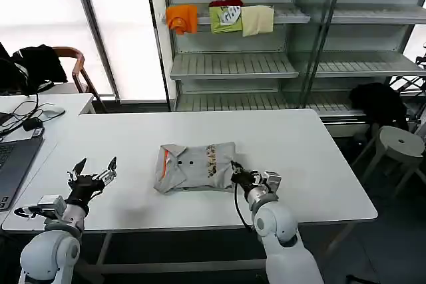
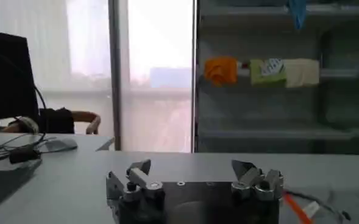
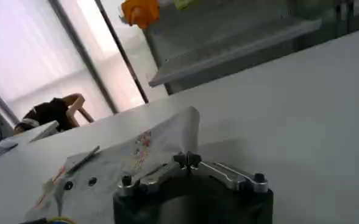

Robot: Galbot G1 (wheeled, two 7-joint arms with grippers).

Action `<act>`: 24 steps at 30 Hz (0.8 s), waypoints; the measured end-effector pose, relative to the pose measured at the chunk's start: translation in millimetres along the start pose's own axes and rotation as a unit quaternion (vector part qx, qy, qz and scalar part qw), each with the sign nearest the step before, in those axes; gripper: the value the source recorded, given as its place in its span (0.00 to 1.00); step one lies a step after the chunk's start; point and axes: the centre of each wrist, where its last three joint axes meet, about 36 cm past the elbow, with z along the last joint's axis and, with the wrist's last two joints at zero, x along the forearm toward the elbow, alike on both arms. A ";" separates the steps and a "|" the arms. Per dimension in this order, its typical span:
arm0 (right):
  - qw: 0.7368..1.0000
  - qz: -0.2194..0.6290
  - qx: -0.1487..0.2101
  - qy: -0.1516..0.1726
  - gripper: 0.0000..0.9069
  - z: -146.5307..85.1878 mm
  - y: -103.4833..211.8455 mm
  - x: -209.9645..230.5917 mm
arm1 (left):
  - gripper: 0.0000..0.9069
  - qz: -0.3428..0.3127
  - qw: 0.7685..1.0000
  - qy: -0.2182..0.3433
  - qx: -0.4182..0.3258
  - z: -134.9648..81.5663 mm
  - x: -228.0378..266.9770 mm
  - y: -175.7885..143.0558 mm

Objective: Fold and organize the clothes.

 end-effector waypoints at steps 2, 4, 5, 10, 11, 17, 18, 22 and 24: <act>1.000 0.006 0.009 -0.004 0.00 -2.9 -6.6 4.0 | 1.00 0.000 1.000 0.002 0.001 1.3 1.4 -0.9; 1.000 0.012 0.018 -0.004 0.00 -3.5 -13.9 7.1 | 1.00 0.000 1.000 0.003 0.003 2.2 2.8 -2.3; 1.000 0.016 0.023 -0.003 0.00 -3.3 -17.9 8.4 | 1.00 0.001 1.000 0.004 0.003 2.8 3.6 -3.2; 0.998 0.032 0.045 -0.004 1.00 -3.9 -33.4 13.6 | 1.00 0.004 1.000 0.011 0.005 7.7 6.3 -6.1; 0.998 0.033 0.050 -0.004 1.00 -4.0 -34.7 14.8 | 1.00 0.005 1.000 0.012 0.006 8.5 6.7 -6.4; 0.995 0.035 0.096 -0.008 1.00 -1.0 -36.8 23.1 | 1.00 0.005 1.000 0.014 0.010 11.4 10.4 -7.0; 0.994 0.038 0.105 -0.010 1.00 -1.2 -37.6 25.1 | 1.00 0.005 1.000 0.013 0.010 11.6 11.0 -6.8; 0.986 0.057 0.155 -0.023 1.00 -2.3 -42.0 37.0 | 1.00 0.004 1.000 0.010 0.010 13.0 13.0 -5.1; 0.980 0.071 0.183 -0.034 1.00 -4.2 -46.8 45.2 | 1.00 0.003 1.000 0.008 0.010 13.7 13.0 -4.3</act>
